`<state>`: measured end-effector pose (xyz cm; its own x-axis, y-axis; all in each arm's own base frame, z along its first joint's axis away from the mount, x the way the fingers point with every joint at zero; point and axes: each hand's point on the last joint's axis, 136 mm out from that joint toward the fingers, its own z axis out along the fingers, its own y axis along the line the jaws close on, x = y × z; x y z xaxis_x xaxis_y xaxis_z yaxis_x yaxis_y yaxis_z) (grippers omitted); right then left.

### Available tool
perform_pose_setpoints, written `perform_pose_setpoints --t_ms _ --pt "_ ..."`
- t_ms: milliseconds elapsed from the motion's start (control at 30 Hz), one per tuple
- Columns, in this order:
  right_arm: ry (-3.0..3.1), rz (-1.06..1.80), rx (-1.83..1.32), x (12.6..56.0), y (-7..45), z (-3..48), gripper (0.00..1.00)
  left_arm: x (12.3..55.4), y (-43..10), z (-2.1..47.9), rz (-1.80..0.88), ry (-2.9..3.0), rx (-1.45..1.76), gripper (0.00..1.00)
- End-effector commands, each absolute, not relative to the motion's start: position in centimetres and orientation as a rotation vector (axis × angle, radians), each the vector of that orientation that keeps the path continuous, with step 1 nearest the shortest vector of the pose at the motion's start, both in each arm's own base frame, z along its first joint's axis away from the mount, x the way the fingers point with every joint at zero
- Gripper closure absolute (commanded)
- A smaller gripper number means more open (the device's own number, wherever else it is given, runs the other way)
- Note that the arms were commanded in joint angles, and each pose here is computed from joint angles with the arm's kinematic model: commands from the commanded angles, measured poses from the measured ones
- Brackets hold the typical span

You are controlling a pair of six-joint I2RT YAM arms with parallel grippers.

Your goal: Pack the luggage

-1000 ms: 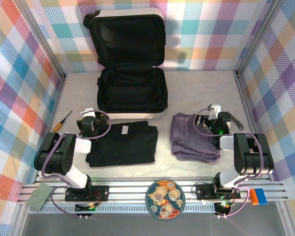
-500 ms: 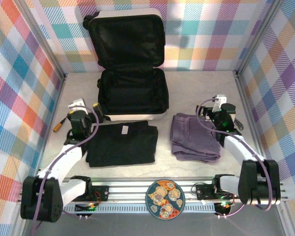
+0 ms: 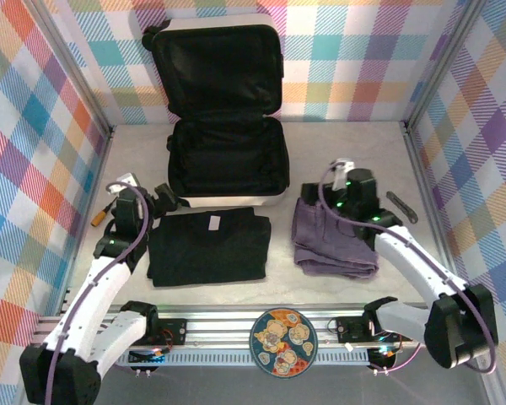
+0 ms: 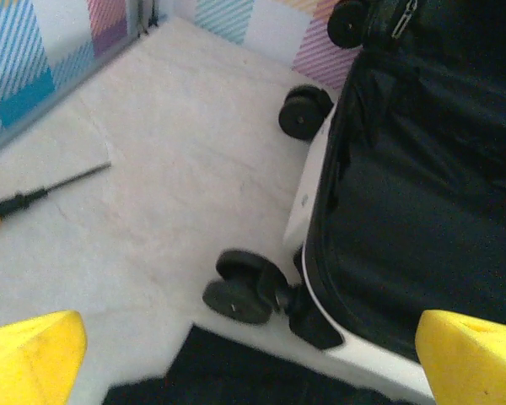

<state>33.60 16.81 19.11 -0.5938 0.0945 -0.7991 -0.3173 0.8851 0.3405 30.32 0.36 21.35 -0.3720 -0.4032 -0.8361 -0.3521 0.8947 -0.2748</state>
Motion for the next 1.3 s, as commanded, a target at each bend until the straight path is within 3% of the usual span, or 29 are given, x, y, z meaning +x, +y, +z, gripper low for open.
perform_pose_setpoints --t_ms 0,167,467,1067,1267 --pt "2.252 0.692 -0.108 31.6 20.6 17.1 0.06 26.9 0.6 18.9 -0.063 2.146 -0.700 0.00" --pt "2.401 0.695 -0.155 28.7 25.0 13.2 0.06 23.6 0.5 14.9 -0.026 2.333 -0.821 0.01" --pt "2.607 0.720 -0.174 26.1 29.4 7.3 0.09 21.7 -0.9 8.8 -0.051 2.525 -0.858 0.02" --pt "2.794 0.599 -0.222 24.9 32.8 2.9 0.11 21.8 -2.2 3.3 -0.043 2.698 -0.859 0.02" --pt "2.805 0.641 -0.291 23.8 34.8 2.6 0.13 21.7 -3.9 2.3 -0.162 2.744 -0.828 0.07"
